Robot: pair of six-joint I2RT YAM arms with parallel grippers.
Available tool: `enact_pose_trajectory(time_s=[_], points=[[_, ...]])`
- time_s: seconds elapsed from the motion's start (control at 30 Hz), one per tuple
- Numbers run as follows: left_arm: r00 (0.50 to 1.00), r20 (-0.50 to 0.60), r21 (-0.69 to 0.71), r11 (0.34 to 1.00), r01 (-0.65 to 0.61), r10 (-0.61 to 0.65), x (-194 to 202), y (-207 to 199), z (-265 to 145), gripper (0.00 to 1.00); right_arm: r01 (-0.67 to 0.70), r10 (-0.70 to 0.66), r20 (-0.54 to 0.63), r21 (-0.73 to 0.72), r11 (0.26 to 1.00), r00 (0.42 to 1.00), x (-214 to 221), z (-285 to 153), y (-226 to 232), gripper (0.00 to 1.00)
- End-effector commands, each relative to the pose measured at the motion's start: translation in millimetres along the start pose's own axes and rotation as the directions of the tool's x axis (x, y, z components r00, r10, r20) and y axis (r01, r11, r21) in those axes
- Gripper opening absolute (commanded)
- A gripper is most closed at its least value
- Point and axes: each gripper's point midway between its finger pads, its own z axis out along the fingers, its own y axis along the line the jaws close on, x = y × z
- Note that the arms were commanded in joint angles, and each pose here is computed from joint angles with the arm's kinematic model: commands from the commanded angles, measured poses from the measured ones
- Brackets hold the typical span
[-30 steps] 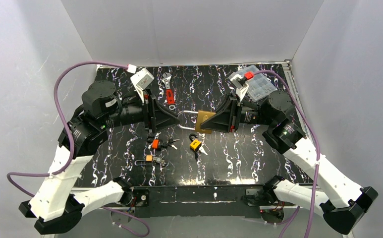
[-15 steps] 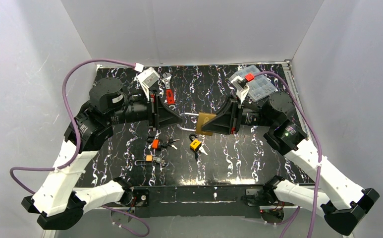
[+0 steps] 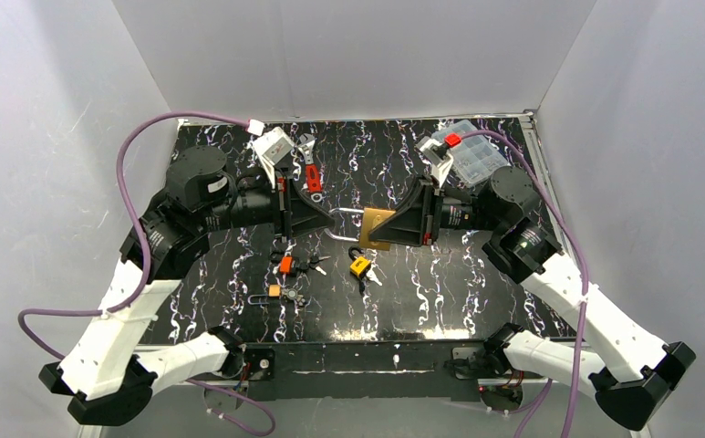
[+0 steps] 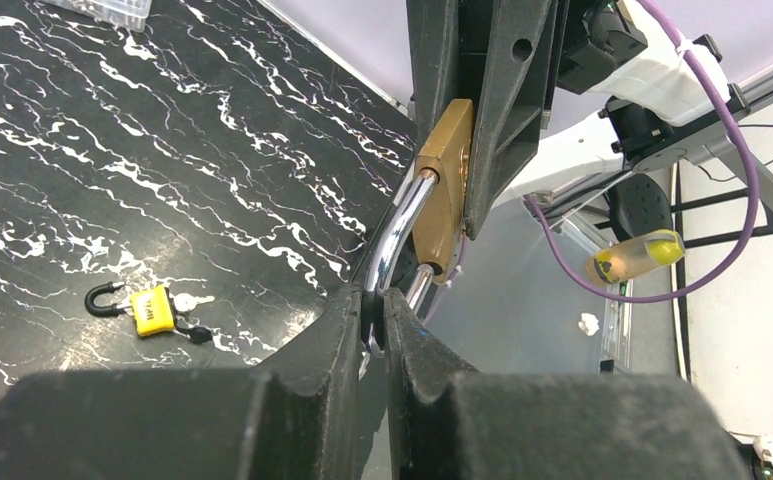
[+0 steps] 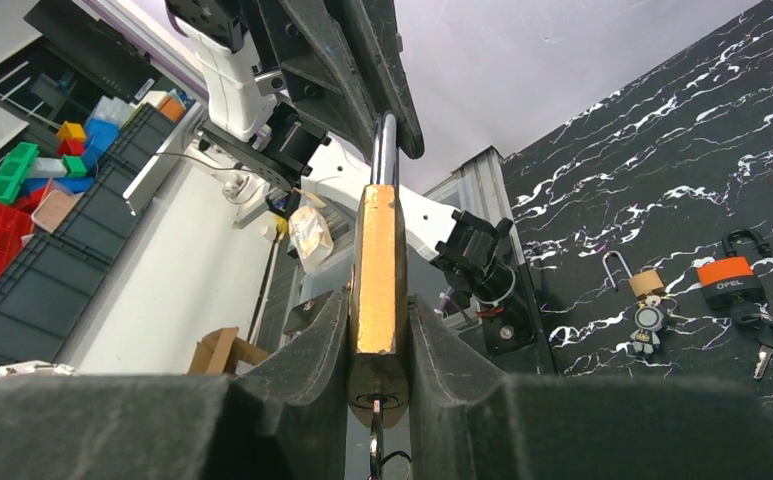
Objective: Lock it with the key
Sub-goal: Lock the lock.
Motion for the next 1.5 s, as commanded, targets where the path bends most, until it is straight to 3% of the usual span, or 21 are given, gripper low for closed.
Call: enact_pose_trajectory(time_s=[0.0, 0.2, 0.57, 0.7, 1.0, 1.47], points=[[1.0, -0.002, -0.016, 1.0, 0.009, -0.009, 1.6, 9.0, 9.7, 0.0, 0.182, -0.17, 0.108, -0.115, 0.977, 0.98, -35.8, -0.8, 54.1, 0.01], [0.998, -0.007, 0.016, 0.998, 0.063, -0.063, 2.8, 5.0, 19.9, 0.0, 0.189, -0.182, 0.12, -0.048, 0.981, 0.976, -40.1, 11.4, 38.5, 0.01], [0.999, -0.003, 0.009, 0.999, 0.037, -0.037, 7.4, 2.3, 26.2, 0.0, 0.137, -0.126, 0.13, -0.08, 0.987, 0.983, -49.5, 28.5, 39.0, 0.01], [0.998, -0.005, 0.022, 0.998, 0.059, -0.059, 6.6, -2.6, 29.6, 0.0, 0.141, -0.14, 0.139, 0.004, 0.99, 0.98, -52.5, 34.1, 26.2, 0.01], [0.993, 0.001, -0.031, 0.993, 0.115, -0.115, 6.4, 3.6, 36.6, 0.0, 0.185, -0.198, 0.095, 0.129, 0.974, 0.976, -47.2, 50.2, 5.9, 0.01], [0.995, 0.048, 0.034, 0.995, 0.09, -0.092, -12.4, -23.4, 40.2, 0.0, 0.147, -0.143, -0.035, 0.272, 0.951, 0.989, -25.3, 75.1, -37.7, 0.01]])
